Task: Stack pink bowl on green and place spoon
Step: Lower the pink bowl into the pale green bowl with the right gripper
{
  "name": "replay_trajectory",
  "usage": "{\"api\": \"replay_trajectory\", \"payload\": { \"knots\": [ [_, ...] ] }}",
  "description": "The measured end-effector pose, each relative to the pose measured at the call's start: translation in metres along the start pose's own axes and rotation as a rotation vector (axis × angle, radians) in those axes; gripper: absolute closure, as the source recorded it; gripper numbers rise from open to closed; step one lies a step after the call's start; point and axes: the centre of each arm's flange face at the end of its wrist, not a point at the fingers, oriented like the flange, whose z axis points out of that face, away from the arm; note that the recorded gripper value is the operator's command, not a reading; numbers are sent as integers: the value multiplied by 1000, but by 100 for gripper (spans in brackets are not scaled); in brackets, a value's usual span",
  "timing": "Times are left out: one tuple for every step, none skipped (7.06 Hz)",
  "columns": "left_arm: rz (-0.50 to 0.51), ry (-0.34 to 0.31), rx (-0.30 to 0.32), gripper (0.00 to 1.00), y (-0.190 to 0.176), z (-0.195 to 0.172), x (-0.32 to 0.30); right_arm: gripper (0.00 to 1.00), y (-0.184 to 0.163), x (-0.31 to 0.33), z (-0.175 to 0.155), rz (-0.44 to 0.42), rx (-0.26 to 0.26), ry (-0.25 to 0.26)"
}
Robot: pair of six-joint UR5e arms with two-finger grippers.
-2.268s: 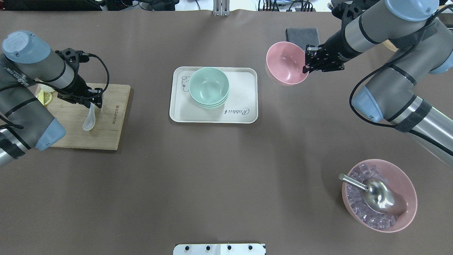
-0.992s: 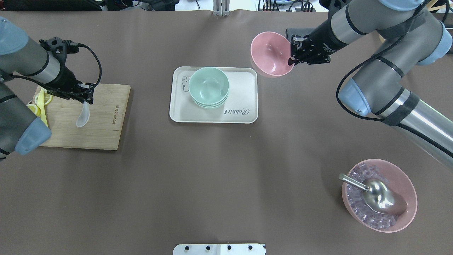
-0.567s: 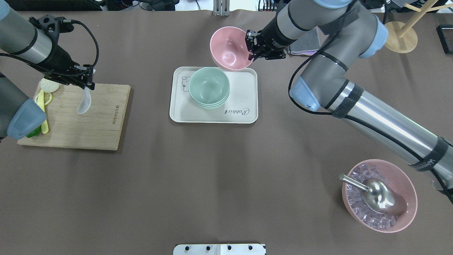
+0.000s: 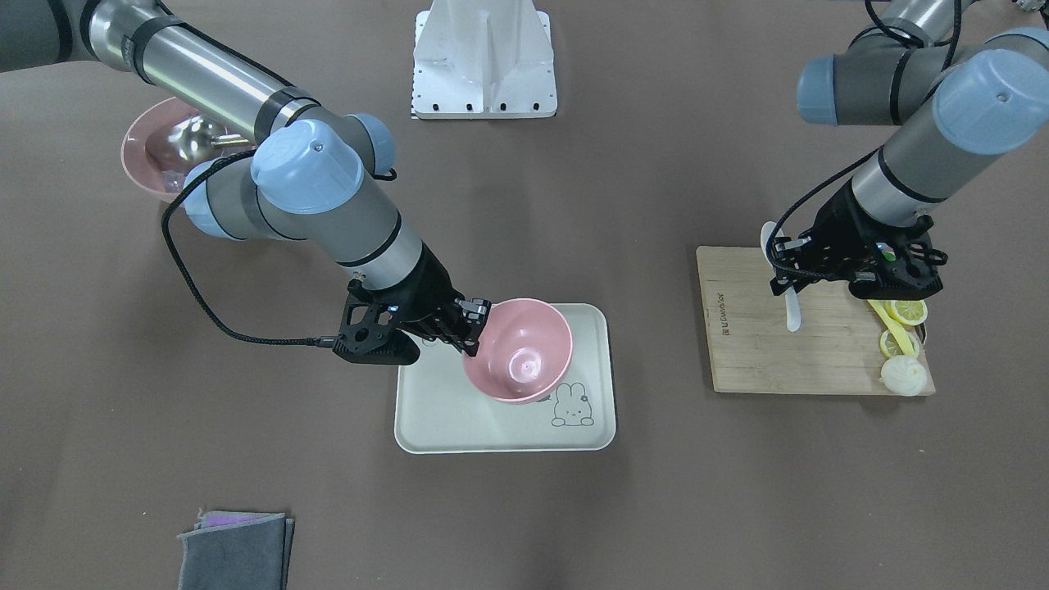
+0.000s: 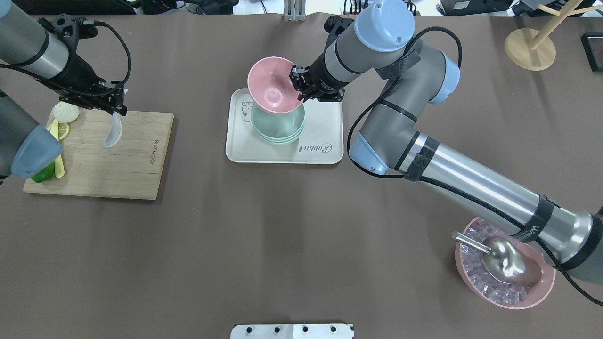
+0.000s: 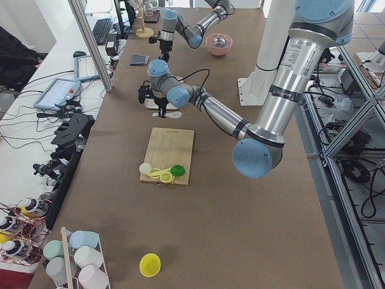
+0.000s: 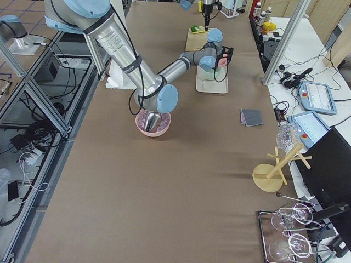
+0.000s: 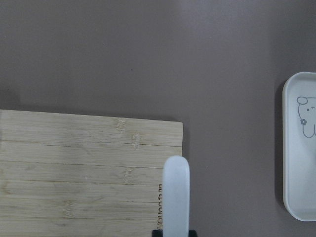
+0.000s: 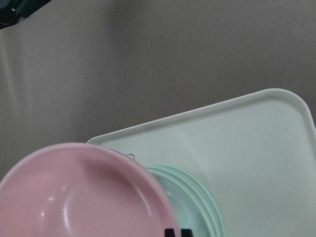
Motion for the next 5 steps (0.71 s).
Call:
{"api": "replay_trajectory", "payload": {
  "knots": [
    [-1, -1, -1, 100, -2, 2, 0, 100, 6, -1, 4, 19, -7, 0],
    [-2, -2, -2, 100, -3, 3, -1, 100, 10, -2, 6, 29, -5, -1],
    [-2, -3, -2, 100, -4, 4, -1, 97, 12, -3, 8, 33, 2, 0],
    [-2, -4, -2, 100, -4, 4, -1, 80, 14, -2, 10, 34, 6, 3],
    [-3, -5, -3, 100, -4, 5, -2, 72, 15, -1, 11, 34, 6, 4]
  ]
}}
